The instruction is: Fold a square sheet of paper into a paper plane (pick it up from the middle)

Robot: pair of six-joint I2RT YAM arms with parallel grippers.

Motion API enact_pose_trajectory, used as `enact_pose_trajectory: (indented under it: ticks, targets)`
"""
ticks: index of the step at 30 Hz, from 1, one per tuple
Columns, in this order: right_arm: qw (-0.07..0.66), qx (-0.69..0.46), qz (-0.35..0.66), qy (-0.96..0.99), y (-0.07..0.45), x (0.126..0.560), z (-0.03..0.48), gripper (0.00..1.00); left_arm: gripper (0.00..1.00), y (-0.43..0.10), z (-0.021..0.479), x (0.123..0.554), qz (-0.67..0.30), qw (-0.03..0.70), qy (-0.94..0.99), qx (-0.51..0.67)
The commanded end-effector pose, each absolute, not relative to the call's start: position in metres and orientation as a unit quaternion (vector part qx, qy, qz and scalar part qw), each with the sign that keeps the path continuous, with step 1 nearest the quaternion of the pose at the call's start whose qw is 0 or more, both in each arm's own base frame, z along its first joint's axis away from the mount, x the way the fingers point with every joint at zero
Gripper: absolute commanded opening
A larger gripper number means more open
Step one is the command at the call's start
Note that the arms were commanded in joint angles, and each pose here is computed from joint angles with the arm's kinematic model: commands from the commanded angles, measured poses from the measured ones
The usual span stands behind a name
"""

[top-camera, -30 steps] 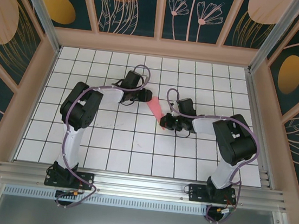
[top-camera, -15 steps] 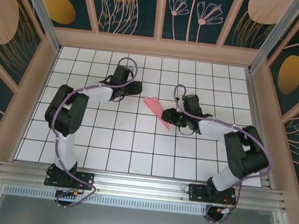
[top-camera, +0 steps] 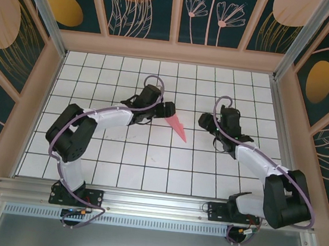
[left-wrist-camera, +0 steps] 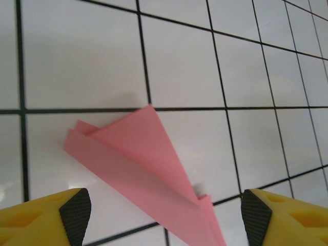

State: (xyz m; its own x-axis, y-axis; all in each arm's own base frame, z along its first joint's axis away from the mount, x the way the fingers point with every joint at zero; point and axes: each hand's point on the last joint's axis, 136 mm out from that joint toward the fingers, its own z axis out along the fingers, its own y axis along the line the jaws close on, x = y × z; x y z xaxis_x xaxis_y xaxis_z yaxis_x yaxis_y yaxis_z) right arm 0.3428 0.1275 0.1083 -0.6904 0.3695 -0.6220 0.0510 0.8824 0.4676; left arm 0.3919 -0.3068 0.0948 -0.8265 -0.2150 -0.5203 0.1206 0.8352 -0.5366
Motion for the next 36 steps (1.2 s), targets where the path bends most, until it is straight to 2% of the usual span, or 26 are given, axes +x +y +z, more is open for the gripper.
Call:
enact_pose_trajectory:
  ticks: [1, 9, 18, 24, 27, 34, 36]
  targets:
    - [0.390, 0.139, 0.195, 0.889, 0.113, 0.342, 0.109, 0.73, 0.79, -0.320, 0.090, 0.393, -0.293, 0.279, 0.913, -0.061]
    - [0.387, 0.152, 0.180, 0.891, 0.104, 0.339, 0.099, 0.73, 0.70, -0.324, 0.055, 0.390, -0.223, 0.257, 0.938, -0.063]
    - [0.384, 0.147, 0.184, 0.893, 0.105, 0.339, 0.096, 0.73, 0.55, -0.328, 0.056, 0.383, -0.239, 0.241, 0.938, -0.069]
    - [0.384, 0.152, 0.187, 0.891, 0.105, 0.340, 0.096, 0.73, 0.39, -0.322, 0.052, 0.369, -0.259, 0.231, 0.934, -0.089]
    - [0.382, 0.154, 0.186, 0.892, 0.105, 0.340, 0.096, 0.73, 0.26, -0.320, 0.048, 0.364, -0.264, 0.227, 0.932, -0.097]
    - [0.372, 0.149, 0.208, 0.892, 0.113, 0.338, 0.098, 0.72, 0.00, -0.322, 0.076, 0.369, -0.304, 0.271, 0.909, -0.090]
    - [0.371, 0.143, 0.223, 0.890, 0.118, 0.337, 0.103, 0.72, 0.00, -0.327, 0.094, 0.369, -0.328, 0.290, 0.896, -0.072]
